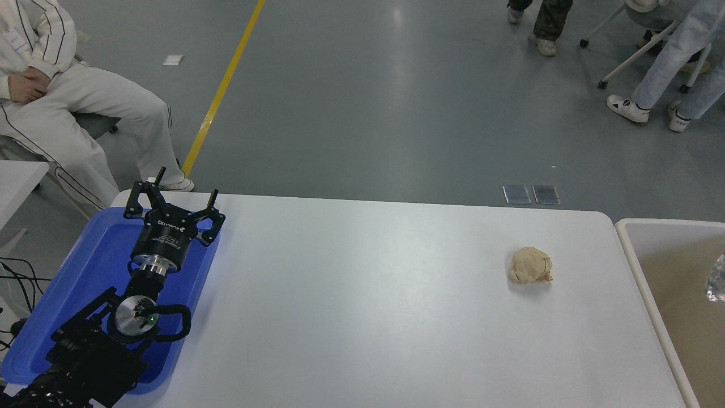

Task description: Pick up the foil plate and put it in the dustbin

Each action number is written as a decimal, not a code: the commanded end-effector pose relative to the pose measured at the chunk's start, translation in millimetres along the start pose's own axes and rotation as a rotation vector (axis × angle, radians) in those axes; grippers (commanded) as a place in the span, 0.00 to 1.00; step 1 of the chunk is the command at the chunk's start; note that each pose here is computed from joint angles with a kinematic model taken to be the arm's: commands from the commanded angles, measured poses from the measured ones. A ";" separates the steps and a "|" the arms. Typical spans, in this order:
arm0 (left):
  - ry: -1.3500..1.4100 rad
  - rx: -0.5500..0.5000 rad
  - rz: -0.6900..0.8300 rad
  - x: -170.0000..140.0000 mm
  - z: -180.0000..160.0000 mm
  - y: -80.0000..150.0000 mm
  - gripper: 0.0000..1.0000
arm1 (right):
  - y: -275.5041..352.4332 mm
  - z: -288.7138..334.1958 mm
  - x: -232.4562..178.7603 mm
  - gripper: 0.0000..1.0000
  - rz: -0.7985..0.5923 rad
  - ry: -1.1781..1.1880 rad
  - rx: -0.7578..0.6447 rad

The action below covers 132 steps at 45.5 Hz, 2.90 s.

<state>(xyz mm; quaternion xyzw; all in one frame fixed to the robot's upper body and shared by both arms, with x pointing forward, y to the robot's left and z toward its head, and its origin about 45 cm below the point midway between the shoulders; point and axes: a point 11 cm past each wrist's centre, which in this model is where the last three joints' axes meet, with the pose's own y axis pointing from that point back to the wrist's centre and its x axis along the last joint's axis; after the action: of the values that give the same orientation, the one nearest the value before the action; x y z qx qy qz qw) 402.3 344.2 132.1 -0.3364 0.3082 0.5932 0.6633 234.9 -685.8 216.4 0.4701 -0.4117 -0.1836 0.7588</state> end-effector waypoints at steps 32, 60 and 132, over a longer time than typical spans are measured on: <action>0.000 -0.001 0.001 0.4 0.2 0.2 1.00 | -53.4 -7.8 -43.2 0.00 0.199 -0.091 0.035; 0.000 -0.001 0.000 0.0 0.1 0.0 1.00 | -61.5 -11.3 -50.6 0.00 0.281 -0.126 -0.037; 0.000 -0.001 0.000 0.0 0.1 0.0 1.00 | -14.9 -76.8 -87.5 1.00 0.089 0.084 0.113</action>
<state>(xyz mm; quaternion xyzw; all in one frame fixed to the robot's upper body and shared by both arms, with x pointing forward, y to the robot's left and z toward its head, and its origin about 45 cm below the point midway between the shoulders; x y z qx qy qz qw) 402.4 344.2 132.2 -0.3365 0.3081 0.5932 0.6633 244.5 -614.5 130.9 0.4748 -0.4795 -0.1081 0.7301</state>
